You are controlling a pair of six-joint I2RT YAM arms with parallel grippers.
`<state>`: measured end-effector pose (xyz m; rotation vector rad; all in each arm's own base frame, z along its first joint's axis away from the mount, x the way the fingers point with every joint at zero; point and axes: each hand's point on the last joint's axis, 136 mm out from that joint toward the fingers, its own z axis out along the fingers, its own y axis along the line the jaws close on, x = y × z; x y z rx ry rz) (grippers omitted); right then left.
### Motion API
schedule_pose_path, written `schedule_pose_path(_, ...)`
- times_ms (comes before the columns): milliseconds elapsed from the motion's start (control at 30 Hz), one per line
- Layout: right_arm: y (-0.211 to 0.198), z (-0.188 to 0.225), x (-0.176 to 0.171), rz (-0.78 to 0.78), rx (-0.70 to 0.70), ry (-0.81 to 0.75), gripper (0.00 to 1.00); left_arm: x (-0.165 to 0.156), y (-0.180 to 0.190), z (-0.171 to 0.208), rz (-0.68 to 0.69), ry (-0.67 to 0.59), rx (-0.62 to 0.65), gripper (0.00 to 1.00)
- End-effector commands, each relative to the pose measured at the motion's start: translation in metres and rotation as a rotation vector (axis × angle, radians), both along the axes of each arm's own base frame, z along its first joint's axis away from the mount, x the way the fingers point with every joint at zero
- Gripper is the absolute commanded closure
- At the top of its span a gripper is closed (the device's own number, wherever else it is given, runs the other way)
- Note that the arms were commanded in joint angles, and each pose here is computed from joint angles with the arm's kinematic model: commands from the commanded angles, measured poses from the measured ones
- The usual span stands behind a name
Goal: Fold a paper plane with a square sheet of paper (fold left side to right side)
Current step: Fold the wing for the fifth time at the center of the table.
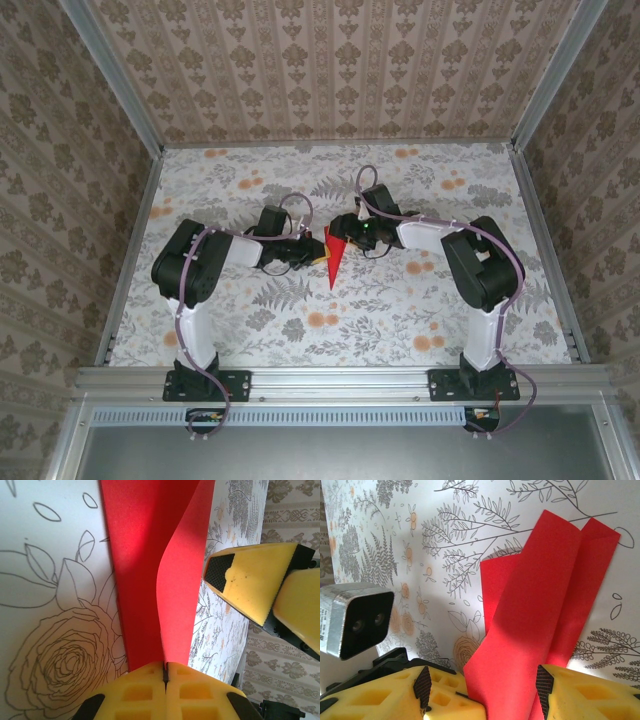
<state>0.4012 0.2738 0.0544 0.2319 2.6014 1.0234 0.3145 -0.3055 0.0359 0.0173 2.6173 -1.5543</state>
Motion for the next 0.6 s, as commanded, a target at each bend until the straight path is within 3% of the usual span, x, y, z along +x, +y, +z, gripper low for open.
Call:
schedule_pose_path(0,-0.0011,-0.0088,-0.0013,-0.007,-0.03,0.027,0.39,0.0013,0.0016,-0.0069,-0.009,0.011,0.009,0.96)
schedule_pose_path(567,0.0068,-0.0137,-0.0015,0.013,-0.016,0.038,0.39,0.0014,0.0014,-0.0066,-0.011,0.01,0.008,0.97)
